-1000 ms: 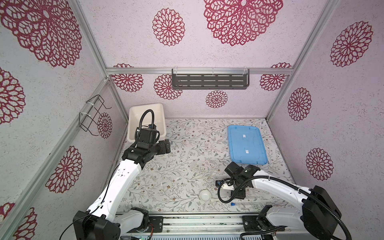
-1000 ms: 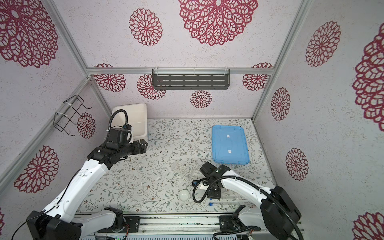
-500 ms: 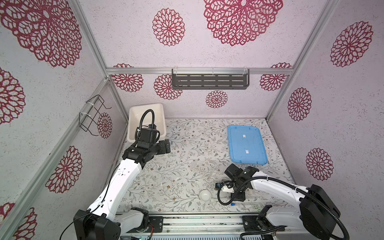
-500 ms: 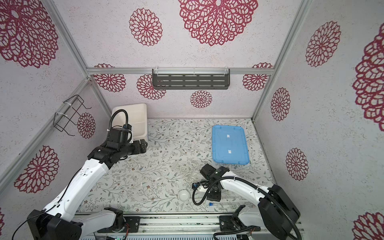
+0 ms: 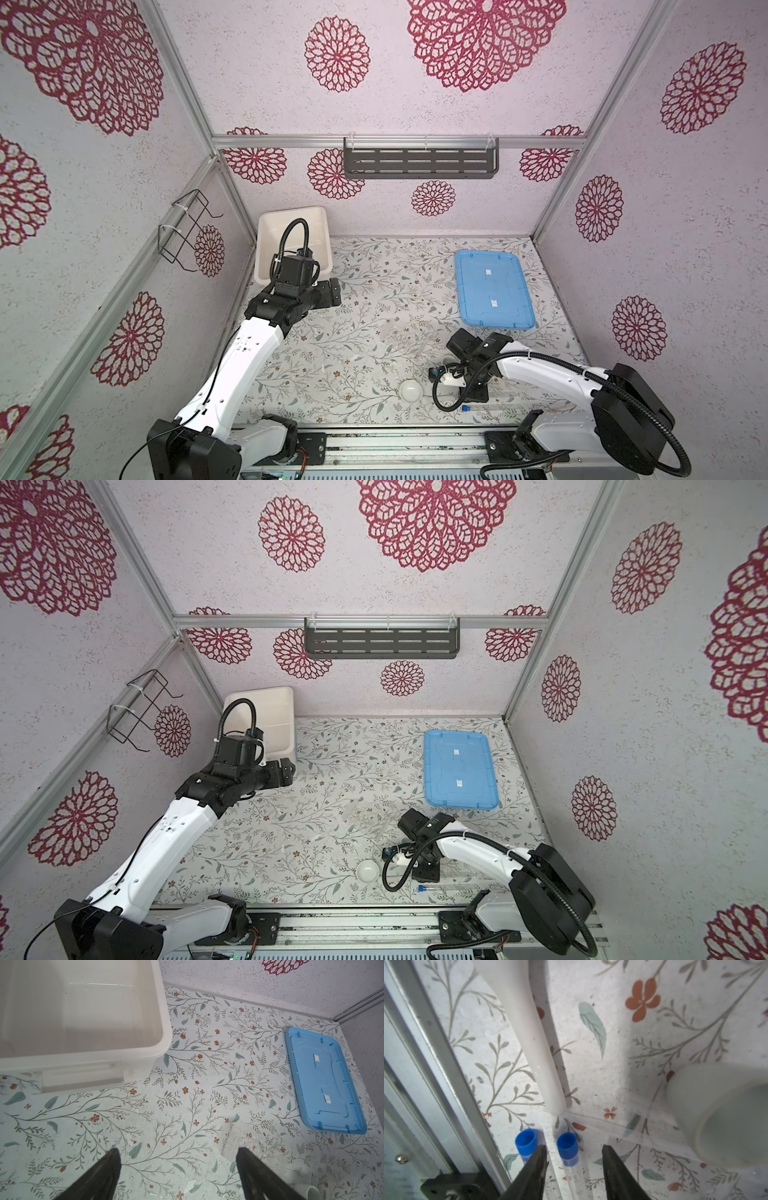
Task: Organize the chemistry lab equipment
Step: 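Move the right gripper down toward the blue-capped test tubes near the robot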
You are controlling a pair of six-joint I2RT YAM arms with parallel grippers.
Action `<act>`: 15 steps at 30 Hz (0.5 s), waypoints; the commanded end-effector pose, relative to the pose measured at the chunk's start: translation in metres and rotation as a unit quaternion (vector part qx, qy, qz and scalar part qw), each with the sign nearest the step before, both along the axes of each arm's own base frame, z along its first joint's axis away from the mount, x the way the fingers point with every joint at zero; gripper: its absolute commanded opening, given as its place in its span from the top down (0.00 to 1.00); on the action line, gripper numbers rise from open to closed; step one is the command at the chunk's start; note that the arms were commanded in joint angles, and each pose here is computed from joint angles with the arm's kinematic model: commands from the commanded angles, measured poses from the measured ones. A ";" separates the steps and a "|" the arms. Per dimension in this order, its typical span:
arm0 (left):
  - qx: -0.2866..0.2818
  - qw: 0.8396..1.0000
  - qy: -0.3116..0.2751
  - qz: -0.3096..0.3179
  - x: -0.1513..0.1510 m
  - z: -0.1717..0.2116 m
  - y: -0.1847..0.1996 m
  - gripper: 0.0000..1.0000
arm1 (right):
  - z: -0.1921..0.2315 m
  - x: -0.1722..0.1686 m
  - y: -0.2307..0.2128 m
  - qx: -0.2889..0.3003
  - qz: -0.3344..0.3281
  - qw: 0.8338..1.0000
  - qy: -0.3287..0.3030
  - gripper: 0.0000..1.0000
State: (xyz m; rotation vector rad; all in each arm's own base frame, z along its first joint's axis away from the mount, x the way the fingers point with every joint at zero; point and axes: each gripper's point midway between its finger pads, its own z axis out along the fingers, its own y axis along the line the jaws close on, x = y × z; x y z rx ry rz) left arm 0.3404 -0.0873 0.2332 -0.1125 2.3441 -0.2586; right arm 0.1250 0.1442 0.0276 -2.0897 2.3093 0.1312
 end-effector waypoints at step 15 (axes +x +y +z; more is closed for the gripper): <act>-0.003 1.000 -0.021 0.000 0.007 0.012 -0.001 0.09 | -0.014 -0.004 -0.001 -0.021 0.002 1.000 0.011 0.64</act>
